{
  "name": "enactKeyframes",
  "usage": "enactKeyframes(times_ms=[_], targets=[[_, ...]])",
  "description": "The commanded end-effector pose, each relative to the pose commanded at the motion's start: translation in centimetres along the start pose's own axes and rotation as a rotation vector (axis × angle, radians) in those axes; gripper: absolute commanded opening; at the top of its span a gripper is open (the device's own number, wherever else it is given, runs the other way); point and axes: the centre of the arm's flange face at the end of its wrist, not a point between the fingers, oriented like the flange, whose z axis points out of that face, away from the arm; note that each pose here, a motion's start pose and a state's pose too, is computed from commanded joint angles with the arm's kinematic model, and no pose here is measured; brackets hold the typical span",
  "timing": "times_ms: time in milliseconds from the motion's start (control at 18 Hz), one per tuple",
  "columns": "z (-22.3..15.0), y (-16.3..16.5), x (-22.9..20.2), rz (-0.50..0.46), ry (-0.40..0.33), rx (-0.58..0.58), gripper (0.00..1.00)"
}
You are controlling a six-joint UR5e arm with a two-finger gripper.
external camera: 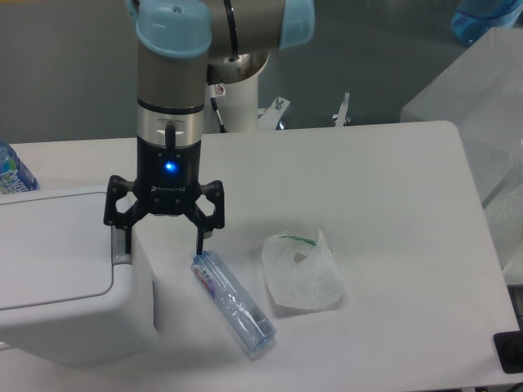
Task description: Open the trash can
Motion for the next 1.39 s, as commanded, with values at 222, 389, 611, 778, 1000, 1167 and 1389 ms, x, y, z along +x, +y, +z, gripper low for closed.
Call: enactKeyframes(times_ms=[222,389,611,778,1000,1167,1389], targets=[[0.1,0.0,0.0,0.0,-0.001,-0.002,1.0],[0.3,0.1,-0.1,-0.001,-0.001,-0.005,1.0],[0.8,0.4,-0.2,-0.003,-0.001,-0.016,1.0],[0.8,0.4,-0.2,-0.003,-0.001,-0.016,1.0],[0.5,0.0,-0.1,0.001,-0.001,-0.008,1.0],[-2.0,-2.0,0.3,0.023,-0.005,0.052,1.0],[-6.1,-5.6,-1.5,0.024,-0.04,0.147,1.0]])
